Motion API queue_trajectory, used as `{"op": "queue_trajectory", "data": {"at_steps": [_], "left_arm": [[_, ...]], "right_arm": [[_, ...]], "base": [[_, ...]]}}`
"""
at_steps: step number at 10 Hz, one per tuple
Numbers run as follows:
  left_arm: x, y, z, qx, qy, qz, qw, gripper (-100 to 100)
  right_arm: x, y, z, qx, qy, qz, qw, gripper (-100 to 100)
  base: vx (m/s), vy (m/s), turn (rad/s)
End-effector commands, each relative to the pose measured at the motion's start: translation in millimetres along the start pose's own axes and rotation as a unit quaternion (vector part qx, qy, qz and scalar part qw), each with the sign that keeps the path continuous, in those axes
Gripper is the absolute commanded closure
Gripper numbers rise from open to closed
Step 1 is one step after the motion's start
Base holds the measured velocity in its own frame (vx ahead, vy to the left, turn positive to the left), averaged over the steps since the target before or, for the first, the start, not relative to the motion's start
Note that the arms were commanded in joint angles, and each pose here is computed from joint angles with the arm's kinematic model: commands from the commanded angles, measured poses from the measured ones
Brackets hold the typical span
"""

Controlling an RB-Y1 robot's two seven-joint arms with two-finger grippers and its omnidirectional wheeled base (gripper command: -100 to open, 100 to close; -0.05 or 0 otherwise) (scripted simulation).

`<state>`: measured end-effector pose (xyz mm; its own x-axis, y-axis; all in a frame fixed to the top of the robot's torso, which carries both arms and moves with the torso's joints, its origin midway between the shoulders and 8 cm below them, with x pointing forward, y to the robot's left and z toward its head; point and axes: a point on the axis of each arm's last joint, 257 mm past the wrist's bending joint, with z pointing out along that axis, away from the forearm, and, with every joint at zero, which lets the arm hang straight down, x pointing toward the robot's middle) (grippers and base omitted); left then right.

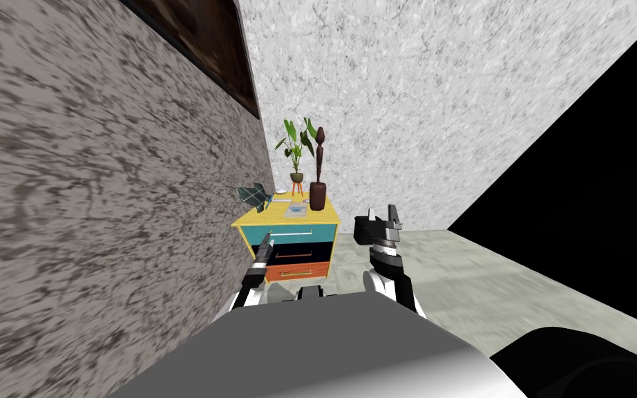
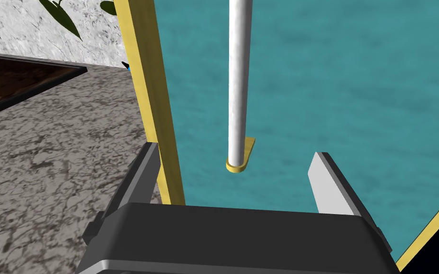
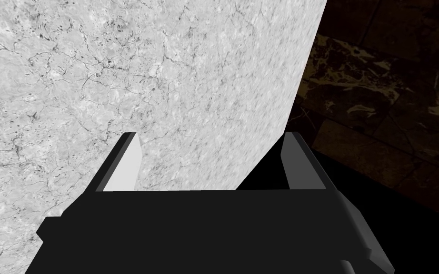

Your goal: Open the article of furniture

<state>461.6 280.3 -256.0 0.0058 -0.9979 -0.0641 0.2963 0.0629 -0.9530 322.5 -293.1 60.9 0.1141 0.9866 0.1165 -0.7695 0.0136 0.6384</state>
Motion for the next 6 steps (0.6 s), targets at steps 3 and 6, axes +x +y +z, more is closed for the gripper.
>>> {"op": "queue_trajectory", "data": {"at_steps": [3,6], "left_arm": [[5.8,3.0,20.6,-0.020,-0.002,-0.016,0.9997,-100],[10.8,4.2,31.1,-0.030,-0.003,-0.027,0.9992,-100]], "right_arm": [[0.0,0.0,0.0,0.000,0.000,0.000,1.0000,0],[0.0,0.0,0.0,0.000,0.000,0.000,1.0000,0]], "base": [[-0.044,-0.026,0.012],[-0.044,-0.018,0.012]]}}
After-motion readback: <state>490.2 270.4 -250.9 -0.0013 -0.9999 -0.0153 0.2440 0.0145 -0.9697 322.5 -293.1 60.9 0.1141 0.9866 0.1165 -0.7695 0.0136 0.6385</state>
